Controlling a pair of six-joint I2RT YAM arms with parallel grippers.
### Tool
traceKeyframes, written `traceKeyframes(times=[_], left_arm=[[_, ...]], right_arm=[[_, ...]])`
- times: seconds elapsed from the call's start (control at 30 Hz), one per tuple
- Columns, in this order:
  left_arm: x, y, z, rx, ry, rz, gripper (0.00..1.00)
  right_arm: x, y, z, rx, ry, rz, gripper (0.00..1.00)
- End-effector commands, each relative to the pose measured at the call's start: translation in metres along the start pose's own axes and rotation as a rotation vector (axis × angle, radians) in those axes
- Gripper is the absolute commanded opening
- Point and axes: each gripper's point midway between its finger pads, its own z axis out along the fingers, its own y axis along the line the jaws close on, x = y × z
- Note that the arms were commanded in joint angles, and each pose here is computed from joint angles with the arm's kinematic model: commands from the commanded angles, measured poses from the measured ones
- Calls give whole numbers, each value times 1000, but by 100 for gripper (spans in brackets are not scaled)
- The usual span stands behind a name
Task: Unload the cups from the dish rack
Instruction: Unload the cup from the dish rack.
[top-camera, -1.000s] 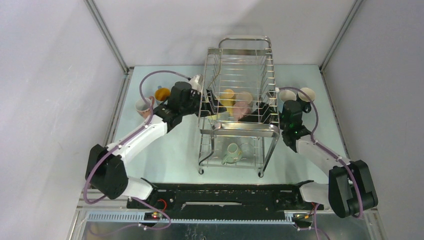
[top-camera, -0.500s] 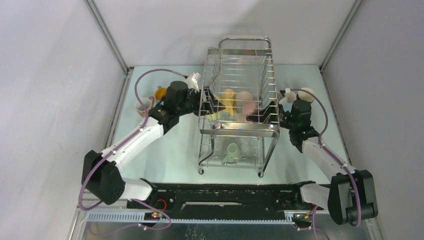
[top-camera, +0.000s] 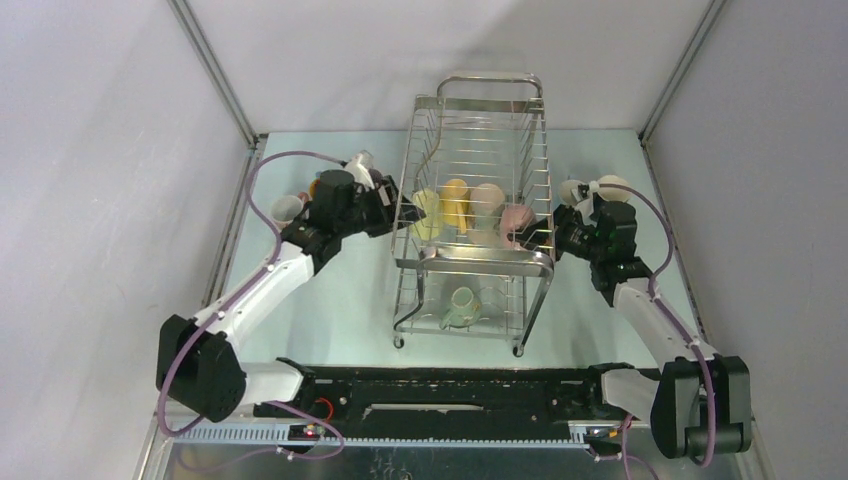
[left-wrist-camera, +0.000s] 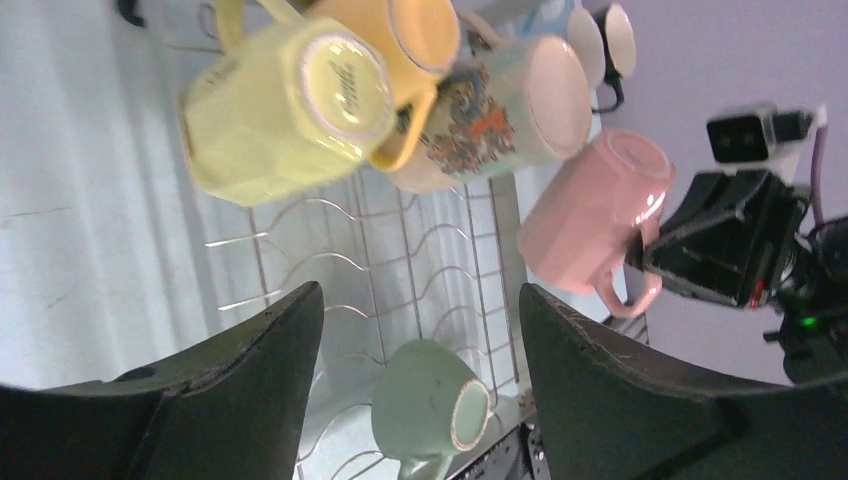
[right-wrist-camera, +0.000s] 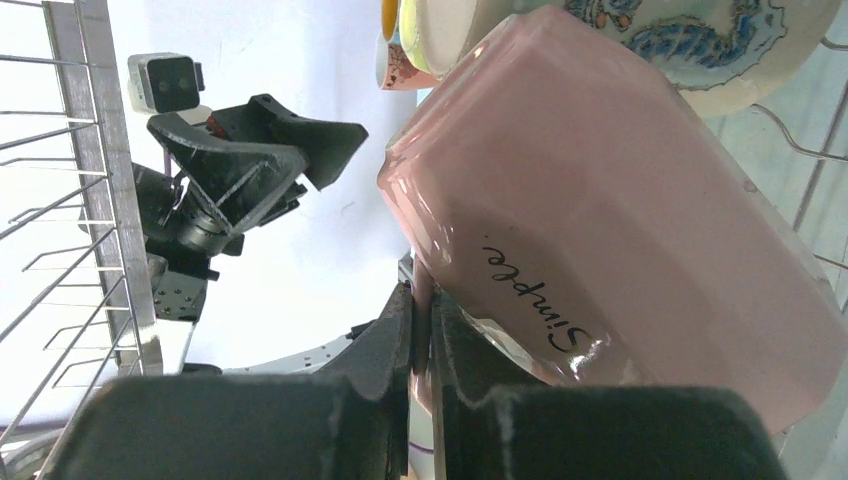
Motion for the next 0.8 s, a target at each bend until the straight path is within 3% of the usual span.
traceKeyframes(times=[0.0,0.43,0.77], left_arm=[[-21,1,-13,1,-100,-23,76],[-58,23,-39,-62,-235,-65,75],[-119,-1,-80,-45,-402,-40,76]], right_arm=[[-7,31,-12,-90,-25,-91,0],[-33,32,-41,-80,-121,-21,0],[-74,47,-78,-96,-284,84,0]])
